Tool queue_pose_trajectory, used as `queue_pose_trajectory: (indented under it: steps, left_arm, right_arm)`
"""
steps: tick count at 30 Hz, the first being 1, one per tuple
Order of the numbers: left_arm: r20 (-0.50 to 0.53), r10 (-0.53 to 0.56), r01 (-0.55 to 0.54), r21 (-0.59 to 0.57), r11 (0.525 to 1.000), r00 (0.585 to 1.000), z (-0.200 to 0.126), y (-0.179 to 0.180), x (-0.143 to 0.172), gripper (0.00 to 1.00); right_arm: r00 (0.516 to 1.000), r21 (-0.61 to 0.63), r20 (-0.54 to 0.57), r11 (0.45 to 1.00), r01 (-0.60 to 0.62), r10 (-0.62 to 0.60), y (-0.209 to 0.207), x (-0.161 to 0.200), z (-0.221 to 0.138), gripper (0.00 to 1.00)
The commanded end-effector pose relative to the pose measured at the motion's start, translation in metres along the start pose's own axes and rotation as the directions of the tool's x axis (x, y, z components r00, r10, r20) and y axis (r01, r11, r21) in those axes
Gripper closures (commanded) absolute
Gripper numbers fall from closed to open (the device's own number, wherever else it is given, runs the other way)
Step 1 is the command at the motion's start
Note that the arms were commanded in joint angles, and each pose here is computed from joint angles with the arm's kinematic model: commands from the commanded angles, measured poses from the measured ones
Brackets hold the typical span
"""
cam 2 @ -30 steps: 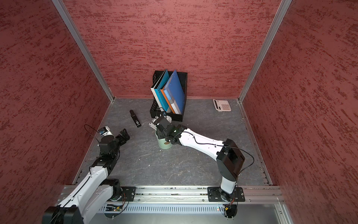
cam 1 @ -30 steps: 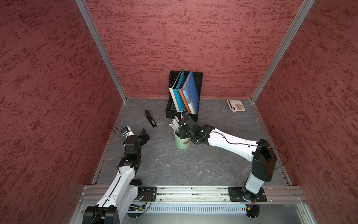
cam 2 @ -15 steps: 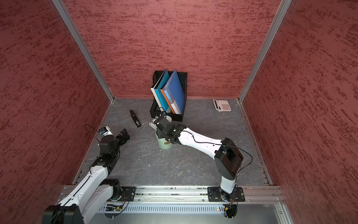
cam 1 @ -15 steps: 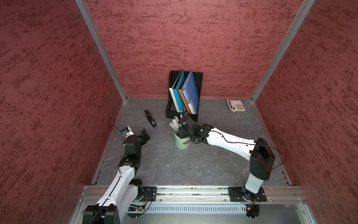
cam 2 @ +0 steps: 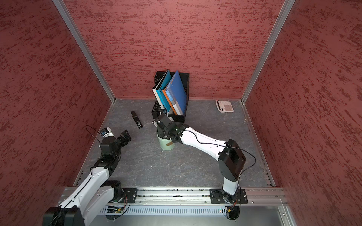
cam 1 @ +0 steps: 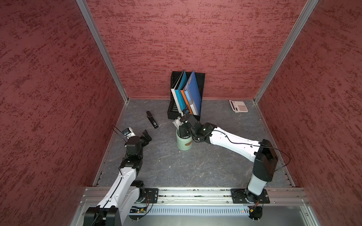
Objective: Take the straws out of the storage container
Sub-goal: Pick up the straw from the container.
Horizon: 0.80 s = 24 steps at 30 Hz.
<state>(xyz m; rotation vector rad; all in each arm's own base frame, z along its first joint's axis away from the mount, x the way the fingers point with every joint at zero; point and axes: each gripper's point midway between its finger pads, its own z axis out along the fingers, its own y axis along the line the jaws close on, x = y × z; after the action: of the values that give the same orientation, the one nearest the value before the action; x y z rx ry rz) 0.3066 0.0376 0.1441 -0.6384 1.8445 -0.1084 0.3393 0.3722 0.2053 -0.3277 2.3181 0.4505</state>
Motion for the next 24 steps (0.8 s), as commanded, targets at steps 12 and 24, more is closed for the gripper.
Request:
queue_pose_trajectory:
  steps: [12,24]
  left_arm:
    - [0.035,-0.007,0.007,0.010,1.000,0.999,-0.001,-0.005,-0.014,0.01]
    - [0.036,-0.010,0.010,0.006,1.000,0.999,-0.002,-0.004,-0.014,0.00]
  right_arm:
    - [0.999,-0.059,0.033,0.998,0.028,-0.026,0.010,-0.037,-0.059,1.00]
    - [0.994,-0.145,0.006,0.983,0.109,-0.109,0.018,-0.058,-0.139,1.00]
